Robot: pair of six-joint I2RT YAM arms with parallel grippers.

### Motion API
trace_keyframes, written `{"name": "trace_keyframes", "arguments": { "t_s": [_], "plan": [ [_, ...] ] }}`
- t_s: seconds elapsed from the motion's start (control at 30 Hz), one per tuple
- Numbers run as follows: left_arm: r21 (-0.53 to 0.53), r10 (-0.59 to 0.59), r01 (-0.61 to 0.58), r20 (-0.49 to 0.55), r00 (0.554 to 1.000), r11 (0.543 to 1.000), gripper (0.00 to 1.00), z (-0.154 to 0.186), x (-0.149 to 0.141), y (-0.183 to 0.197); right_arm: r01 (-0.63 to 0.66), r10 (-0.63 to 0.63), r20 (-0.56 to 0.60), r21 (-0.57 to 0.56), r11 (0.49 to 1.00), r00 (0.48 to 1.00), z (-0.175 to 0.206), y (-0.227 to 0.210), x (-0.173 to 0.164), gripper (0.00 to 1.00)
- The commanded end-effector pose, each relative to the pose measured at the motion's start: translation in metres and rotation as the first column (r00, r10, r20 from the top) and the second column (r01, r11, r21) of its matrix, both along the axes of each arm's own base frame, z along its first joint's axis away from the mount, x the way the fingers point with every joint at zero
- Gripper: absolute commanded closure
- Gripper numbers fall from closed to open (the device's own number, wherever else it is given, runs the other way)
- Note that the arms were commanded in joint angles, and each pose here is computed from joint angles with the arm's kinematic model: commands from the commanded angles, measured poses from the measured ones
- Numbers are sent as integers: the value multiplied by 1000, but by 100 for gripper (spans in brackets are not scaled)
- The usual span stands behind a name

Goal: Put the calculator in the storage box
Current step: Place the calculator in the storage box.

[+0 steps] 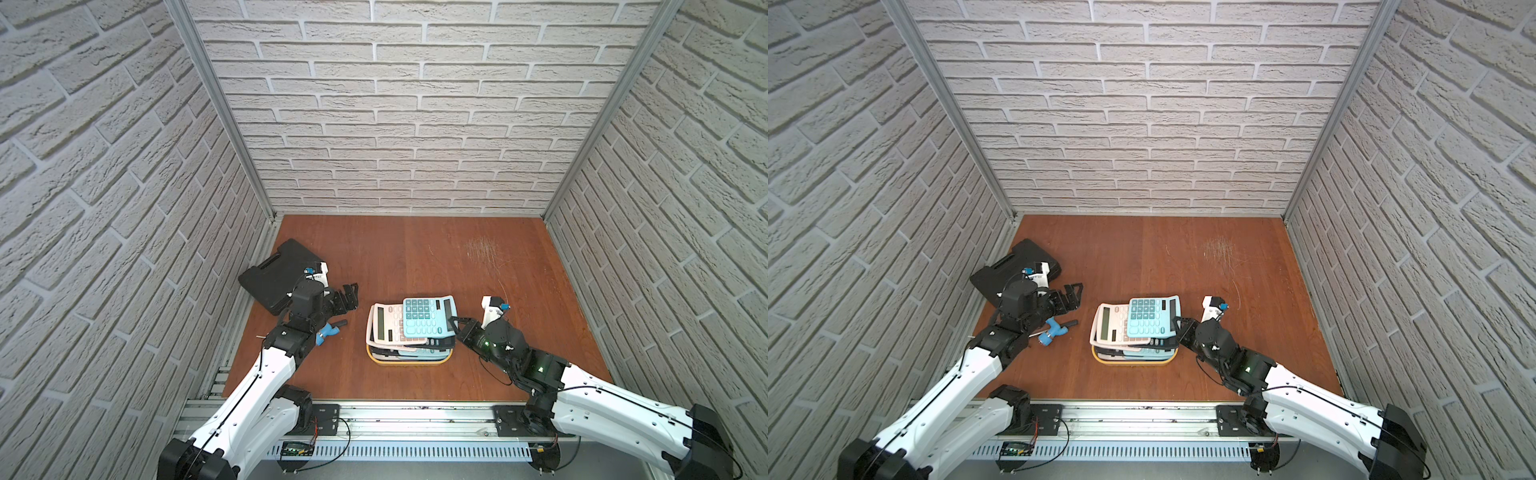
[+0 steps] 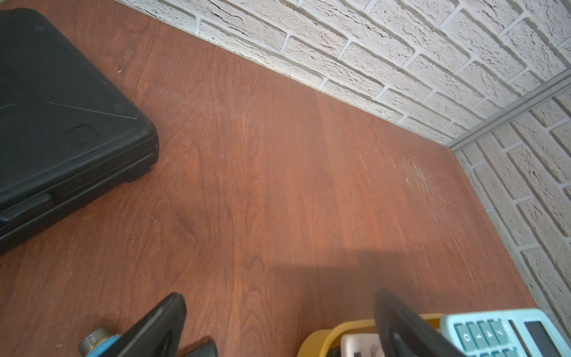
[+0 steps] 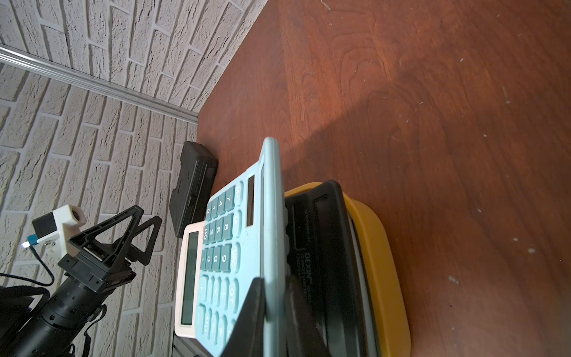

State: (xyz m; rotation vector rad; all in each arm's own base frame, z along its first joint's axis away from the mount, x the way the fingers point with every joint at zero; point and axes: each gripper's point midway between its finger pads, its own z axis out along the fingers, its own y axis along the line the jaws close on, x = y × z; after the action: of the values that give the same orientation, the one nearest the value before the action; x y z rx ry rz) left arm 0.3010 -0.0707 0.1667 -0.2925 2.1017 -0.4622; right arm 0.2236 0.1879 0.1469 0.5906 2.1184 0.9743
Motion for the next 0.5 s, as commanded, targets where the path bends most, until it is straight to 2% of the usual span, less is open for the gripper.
{"name": "trace_keyframes", "arguments": {
  "t_s": [0.0,0.17,0.47],
  "plan": [
    [-2,12,-12,41,999,1000,2,7,3,3,18,-18,17,40,999,1000,3,0,-1,95],
    [-2,14,-14,42,999,1000,2,7,2,3,17,-17,6,31,999,1000,-1,-1,-5,89],
    [0,17,-17,44,999,1000,2,8,2,4,-10,10,-9,20,1000,1000,-5,3,-10,69]
  ]
}}
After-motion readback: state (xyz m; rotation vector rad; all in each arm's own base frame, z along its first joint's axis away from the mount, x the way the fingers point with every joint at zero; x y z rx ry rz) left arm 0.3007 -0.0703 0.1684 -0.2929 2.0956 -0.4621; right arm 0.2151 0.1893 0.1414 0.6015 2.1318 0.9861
